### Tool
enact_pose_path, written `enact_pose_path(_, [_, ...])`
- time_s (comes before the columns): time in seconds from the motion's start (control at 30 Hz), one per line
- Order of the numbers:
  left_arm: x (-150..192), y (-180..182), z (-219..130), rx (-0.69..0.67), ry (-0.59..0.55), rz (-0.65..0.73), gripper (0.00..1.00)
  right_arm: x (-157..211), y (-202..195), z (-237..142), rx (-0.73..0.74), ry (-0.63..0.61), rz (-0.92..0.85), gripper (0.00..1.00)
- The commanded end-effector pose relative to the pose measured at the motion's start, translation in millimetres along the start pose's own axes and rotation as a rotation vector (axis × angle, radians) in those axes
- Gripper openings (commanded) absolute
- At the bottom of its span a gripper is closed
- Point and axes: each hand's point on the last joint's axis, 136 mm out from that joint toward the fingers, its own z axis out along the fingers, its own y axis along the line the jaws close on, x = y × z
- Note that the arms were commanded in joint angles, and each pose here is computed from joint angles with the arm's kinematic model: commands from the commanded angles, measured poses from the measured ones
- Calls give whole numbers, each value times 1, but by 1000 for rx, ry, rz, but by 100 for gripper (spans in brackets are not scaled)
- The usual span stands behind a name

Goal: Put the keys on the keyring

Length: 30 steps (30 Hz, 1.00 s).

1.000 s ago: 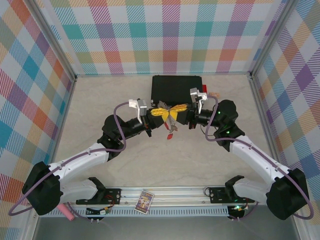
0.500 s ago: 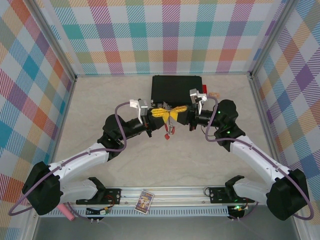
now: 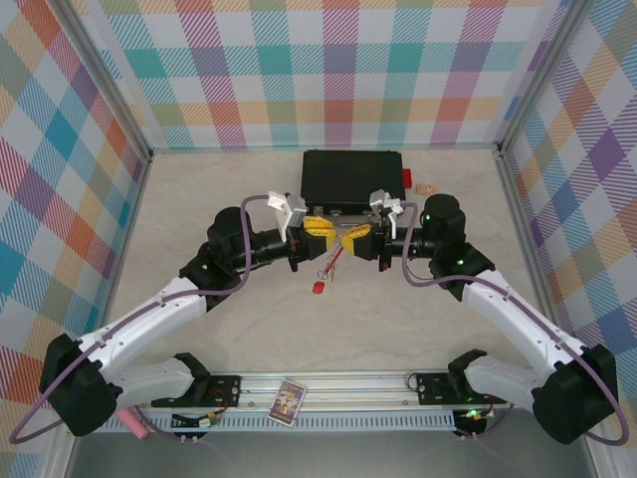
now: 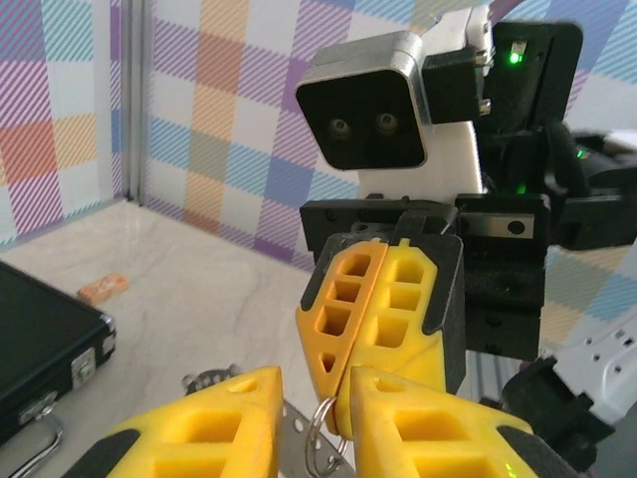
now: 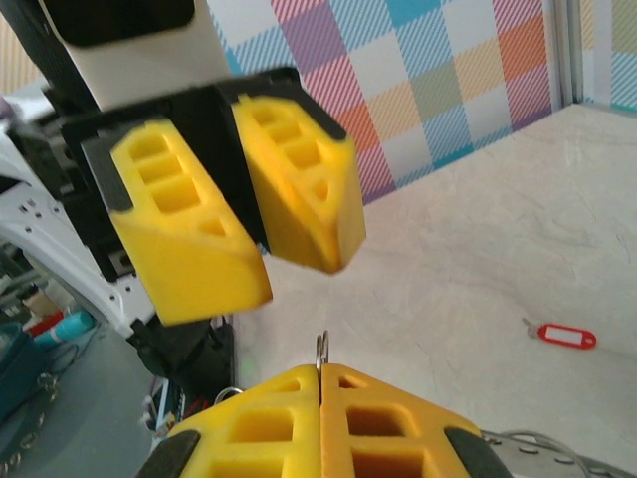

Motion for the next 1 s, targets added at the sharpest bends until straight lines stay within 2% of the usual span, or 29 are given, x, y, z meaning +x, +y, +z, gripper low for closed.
enact_pose_path(0.0, [12, -3, -6, 5, 111, 34, 24, 0, 6, -6, 5, 40, -90, 0])
enact_pose_path(0.27, [30, -6, -1, 52, 257, 23, 21, 6, 4, -1, -21, 63, -80, 0])
enact_pose_path(0.7, [39, -8, 6, 99, 309, 14, 17, 9, 7, 3, -54, 76, -68, 0])
enact_pose_path(0.97, [36, 7, 4, 10, 283, 43, 16, 11, 10, 4, -64, 83, -66, 0])
